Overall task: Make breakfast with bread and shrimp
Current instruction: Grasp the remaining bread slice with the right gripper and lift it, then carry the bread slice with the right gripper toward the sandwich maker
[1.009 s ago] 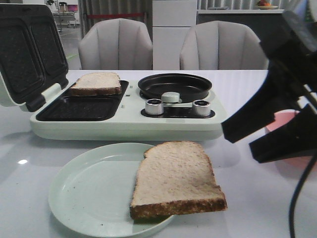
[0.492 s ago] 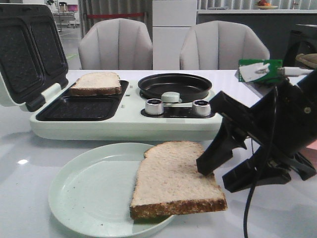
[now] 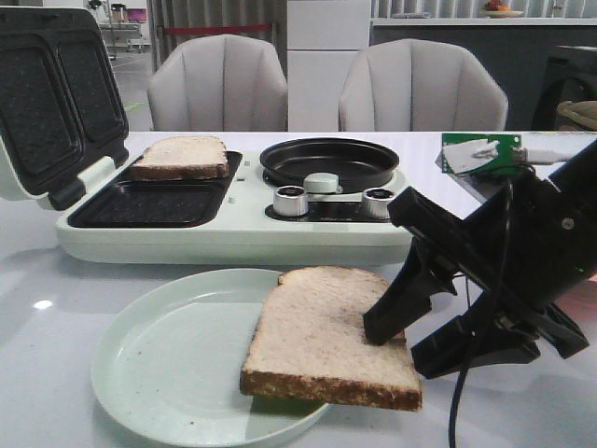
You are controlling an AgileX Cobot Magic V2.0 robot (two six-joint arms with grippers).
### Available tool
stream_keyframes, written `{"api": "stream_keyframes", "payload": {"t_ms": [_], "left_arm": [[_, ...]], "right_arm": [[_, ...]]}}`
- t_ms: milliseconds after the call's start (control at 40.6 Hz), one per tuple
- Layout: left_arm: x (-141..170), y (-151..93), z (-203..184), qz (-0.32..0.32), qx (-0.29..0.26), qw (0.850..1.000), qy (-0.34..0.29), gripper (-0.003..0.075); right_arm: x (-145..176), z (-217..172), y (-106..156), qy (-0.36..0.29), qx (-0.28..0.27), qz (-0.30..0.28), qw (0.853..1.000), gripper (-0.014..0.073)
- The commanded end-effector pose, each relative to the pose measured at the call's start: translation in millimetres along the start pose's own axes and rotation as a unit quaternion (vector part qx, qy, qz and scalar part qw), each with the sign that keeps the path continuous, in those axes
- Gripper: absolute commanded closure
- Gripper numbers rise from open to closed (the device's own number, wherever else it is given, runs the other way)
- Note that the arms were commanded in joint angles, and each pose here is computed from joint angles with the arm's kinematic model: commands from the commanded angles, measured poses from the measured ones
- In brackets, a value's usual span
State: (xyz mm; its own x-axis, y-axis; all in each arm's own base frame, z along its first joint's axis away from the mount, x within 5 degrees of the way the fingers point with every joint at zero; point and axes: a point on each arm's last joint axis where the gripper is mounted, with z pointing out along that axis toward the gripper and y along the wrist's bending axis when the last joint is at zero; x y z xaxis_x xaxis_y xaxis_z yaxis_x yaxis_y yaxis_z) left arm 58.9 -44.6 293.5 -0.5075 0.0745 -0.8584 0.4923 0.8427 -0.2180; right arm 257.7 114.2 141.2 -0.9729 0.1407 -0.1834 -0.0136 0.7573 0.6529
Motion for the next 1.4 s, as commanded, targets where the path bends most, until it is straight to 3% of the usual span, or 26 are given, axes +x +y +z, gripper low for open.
{"api": "stream_keyframes", "payload": {"t_ms": [0,320,640,960,1206,1379], "left_arm": [[-15,-4,-4,-0.002,0.012,0.999,-0.049,0.0412],[-15,-4,-4,-0.002,0.012,0.999,-0.049,0.0412],[-15,-3,-4,0.0,0.011,0.999,-0.051,0.0412],[-15,-4,-4,0.0,0.011,0.999,-0.051,0.0412],[-15,-4,-4,0.0,0.011,0.999,-0.051,0.0412],[-15,-4,-4,0.0,0.011,0.999,-0.051,0.0412]], "right_arm": [[-6,-9,15,-0.014,-0.039,-0.008,0.999,0.0181],[-19,-5,24,-0.013,-0.064,-0.039,0.997,0.0112],[-19,3,20,0.002,-0.075,-0.024,0.997,0.0135],[-19,1,22,-0.003,-0.078,-0.032,0.996,0.0489],[-18,-27,43,-0.036,-0.09,-0.085,0.992,0.0543],[-17,-74,79,-0.109,-0.123,-0.147,0.975,0.0543]]}}
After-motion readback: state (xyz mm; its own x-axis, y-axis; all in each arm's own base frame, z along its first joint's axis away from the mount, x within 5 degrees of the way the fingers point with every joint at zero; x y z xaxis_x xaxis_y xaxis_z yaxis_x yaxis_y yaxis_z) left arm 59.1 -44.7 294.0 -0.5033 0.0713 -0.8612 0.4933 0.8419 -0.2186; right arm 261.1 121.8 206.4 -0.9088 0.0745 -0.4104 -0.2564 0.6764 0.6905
